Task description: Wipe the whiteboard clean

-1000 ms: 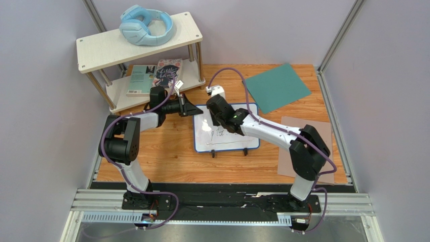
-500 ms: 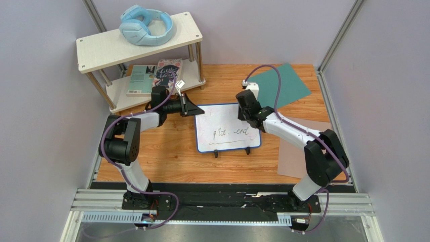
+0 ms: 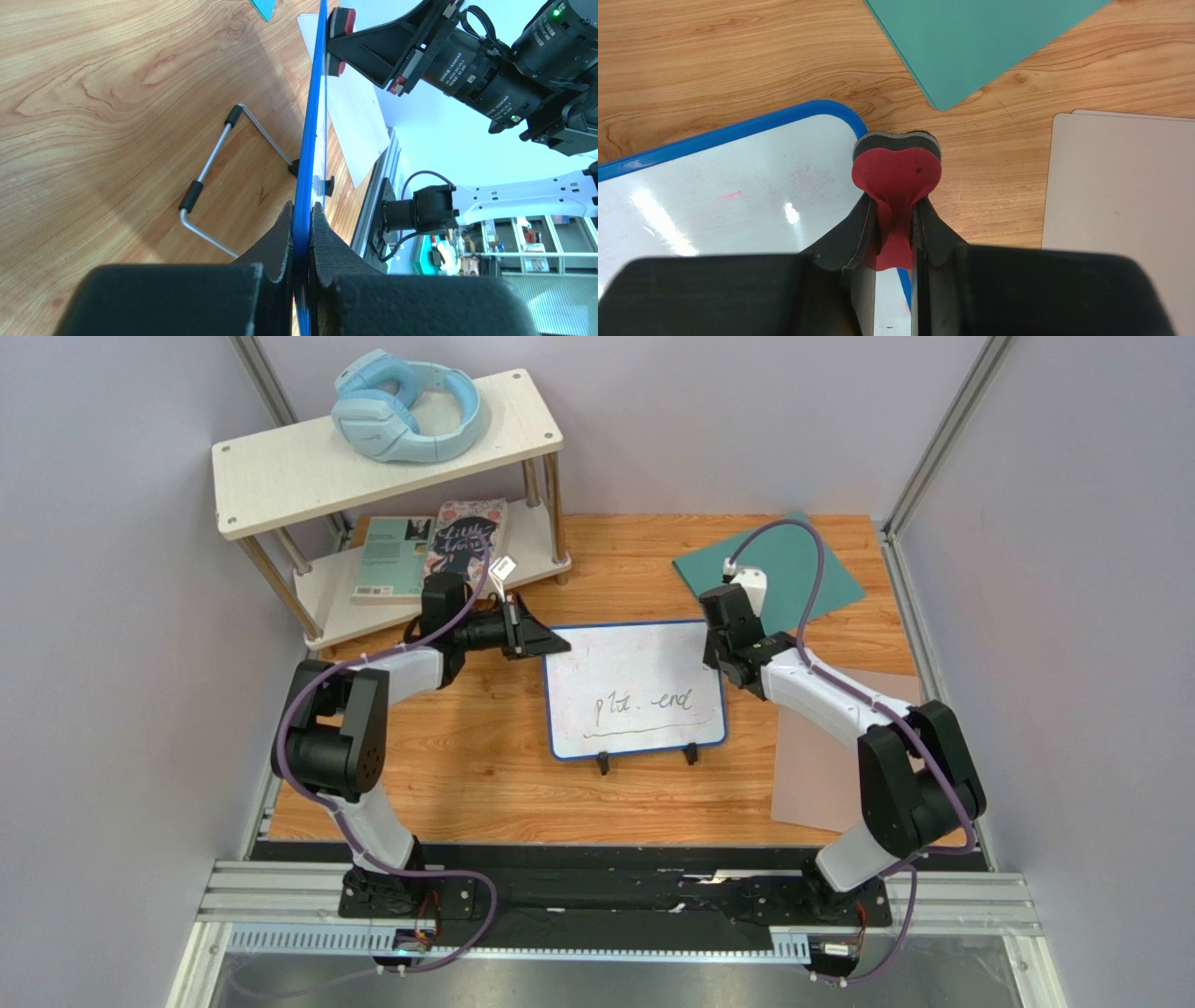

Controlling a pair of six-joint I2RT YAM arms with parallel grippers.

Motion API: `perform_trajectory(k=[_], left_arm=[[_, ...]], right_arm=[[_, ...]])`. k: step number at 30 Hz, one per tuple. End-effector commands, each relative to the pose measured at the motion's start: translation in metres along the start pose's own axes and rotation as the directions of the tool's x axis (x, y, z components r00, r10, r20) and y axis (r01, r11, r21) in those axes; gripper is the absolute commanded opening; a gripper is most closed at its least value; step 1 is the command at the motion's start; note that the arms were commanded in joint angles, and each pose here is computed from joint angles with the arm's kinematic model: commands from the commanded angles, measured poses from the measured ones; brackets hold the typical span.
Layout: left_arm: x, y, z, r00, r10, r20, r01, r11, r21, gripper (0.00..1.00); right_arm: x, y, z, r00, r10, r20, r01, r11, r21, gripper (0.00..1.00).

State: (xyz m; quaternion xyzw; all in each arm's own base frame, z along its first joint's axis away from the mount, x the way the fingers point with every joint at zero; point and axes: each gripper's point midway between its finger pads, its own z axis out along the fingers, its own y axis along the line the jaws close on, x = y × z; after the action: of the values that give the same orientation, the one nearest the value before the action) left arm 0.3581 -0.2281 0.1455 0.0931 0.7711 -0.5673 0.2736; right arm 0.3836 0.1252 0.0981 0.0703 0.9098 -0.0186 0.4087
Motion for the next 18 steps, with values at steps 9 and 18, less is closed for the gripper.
perform_trajectory(k=[9,18], left_arm=[[-0.004,0.026,-0.001,0.983,0.18,0.021,-0.177,0.981,-0.084,0.0],[-0.007,0.025,-0.002,0.985,0.172,0.03,-0.169,0.982,-0.084,0.0]], right_arm=[[0.115,0.046,-0.025,0.919,-0.327,-0.221,0.299,0.943,-0.149,0.0],[0.141,0.12,-0.062,0.834,-0.541,-0.11,0.482,0.81,-0.333,0.0]])
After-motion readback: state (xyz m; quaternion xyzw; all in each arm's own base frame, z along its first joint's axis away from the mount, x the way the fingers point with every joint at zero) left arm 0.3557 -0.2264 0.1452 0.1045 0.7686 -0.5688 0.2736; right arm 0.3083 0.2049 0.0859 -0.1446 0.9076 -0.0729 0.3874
